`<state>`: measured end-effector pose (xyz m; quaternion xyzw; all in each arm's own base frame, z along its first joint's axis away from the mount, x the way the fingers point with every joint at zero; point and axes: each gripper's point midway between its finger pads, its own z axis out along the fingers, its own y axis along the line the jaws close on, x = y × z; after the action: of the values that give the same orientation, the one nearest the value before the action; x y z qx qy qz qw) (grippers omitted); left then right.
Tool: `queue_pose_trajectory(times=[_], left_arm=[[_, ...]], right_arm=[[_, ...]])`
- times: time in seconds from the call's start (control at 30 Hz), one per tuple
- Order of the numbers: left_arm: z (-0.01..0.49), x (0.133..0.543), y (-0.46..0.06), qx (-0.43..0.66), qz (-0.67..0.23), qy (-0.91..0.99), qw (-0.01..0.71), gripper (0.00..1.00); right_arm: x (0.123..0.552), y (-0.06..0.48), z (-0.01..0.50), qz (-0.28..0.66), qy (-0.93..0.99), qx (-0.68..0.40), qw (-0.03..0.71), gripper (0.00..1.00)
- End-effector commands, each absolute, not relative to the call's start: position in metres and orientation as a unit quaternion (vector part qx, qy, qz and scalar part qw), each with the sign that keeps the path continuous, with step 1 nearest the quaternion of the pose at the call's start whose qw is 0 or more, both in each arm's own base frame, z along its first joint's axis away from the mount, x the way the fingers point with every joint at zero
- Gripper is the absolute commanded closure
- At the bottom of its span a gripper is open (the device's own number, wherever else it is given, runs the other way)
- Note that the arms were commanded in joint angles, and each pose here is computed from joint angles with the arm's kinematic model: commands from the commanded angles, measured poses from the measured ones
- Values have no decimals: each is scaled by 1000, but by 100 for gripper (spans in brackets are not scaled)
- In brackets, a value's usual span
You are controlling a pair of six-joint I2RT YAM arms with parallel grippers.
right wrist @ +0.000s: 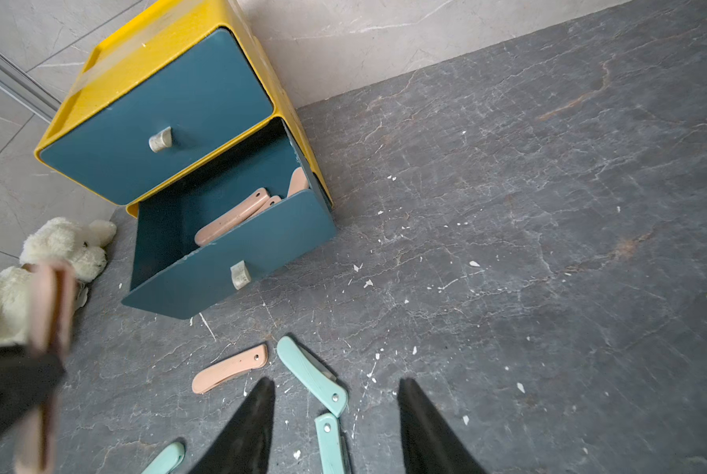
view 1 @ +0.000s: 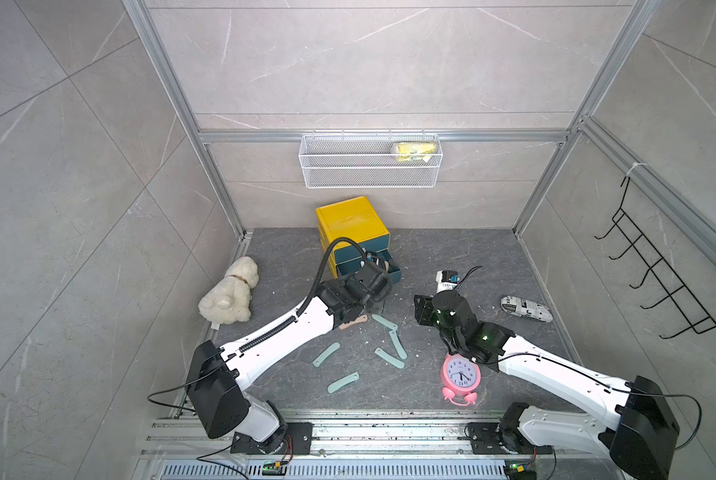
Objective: Place the fruit knives into the drawer by color
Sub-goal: Pick up the fruit knife from the center of the board, then place the fruit knife in the drawer.
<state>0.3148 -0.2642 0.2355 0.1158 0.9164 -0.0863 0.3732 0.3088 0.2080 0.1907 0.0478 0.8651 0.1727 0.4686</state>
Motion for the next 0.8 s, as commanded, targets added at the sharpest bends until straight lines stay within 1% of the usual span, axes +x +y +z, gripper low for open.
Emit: queue_pose_trajectory(times=[0.0, 0.1, 0.2, 0.3, 0.43, 0.53, 0.6, 0.7, 0.77], left_arm=[[255, 356, -254, 114, -61, 902, 413, 84], [255, 386, -261, 124, -42, 895, 426, 83], [240, 414, -258, 123, -12, 898, 423, 83], [223, 428, -257, 122, -11, 902, 414, 83], [201, 433, -256, 125, 6, 912, 390, 82], [194, 434, -254, 120, 4, 917, 380, 72], [197, 433, -253, 116, -3, 917, 381, 60], [211, 429, -254, 109, -21, 914, 390, 46], [226, 424, -252, 100, -35, 910, 400, 40]], right_arm=[[313, 214, 194, 183, 863, 57, 468, 49], [313, 215, 194, 186, 863, 57, 466, 49], [311, 217, 195, 194, 861, 57, 466, 49], [310, 218, 194, 198, 862, 57, 463, 49], [309, 220, 189, 203, 865, 56, 456, 49], [308, 223, 186, 208, 867, 52, 451, 48], [306, 225, 184, 213, 868, 50, 446, 47], [304, 232, 183, 226, 869, 43, 438, 46], [302, 241, 182, 233, 870, 30, 434, 45]])
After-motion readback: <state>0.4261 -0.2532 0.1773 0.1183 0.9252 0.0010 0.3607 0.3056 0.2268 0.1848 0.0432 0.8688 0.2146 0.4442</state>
